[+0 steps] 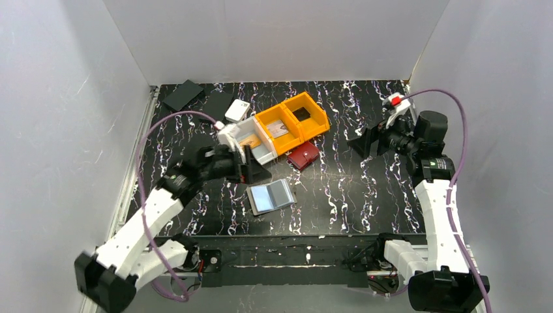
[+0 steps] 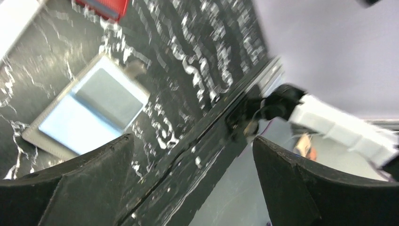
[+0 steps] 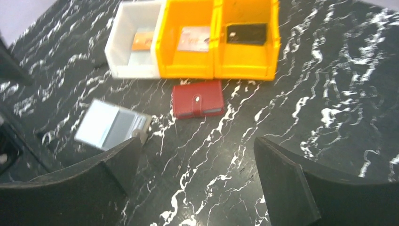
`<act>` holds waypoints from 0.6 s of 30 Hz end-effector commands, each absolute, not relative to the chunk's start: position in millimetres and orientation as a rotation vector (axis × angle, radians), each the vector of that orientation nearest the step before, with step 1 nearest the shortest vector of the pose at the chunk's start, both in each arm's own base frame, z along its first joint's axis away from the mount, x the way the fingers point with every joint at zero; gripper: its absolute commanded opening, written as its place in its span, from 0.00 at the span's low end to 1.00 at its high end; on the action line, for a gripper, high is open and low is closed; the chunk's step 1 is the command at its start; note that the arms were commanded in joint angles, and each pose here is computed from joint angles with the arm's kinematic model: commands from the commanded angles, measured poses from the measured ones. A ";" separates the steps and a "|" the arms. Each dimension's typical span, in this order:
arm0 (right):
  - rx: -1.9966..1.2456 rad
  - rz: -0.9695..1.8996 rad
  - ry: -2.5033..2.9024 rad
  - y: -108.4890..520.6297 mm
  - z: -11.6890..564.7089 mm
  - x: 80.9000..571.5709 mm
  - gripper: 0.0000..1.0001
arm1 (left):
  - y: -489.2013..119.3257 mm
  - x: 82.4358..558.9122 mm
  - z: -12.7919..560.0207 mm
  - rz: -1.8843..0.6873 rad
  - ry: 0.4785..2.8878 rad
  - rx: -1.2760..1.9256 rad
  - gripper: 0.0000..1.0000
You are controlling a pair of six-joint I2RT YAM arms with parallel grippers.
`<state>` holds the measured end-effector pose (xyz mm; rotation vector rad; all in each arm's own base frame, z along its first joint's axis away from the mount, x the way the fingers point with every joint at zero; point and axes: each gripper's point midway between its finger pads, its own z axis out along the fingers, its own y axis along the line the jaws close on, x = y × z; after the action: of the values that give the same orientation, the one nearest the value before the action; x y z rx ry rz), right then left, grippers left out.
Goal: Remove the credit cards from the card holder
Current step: Open the card holder at the center of the board.
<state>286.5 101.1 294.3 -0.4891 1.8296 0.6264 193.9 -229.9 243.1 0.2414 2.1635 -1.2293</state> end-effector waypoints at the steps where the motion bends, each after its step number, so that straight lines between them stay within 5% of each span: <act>1: -0.752 0.676 1.803 113.2 256.9 276.2 0.98 | -248.4 195.2 197.6 -0.992 2.342 0.398 0.95; 7: -0.724 0.702 1.886 110.1 207.1 283.9 0.98 | -267.7 213.4 162.4 -0.848 2.449 0.497 0.95; 18: -0.712 0.779 1.876 113.5 177.9 273.7 0.98 | -324.0 262.6 129.7 -0.958 2.380 0.518 0.91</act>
<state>265.9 110.6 158.0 -0.6537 1.9950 0.7863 236.3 -301.6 118.1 0.5122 2.4880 -0.9228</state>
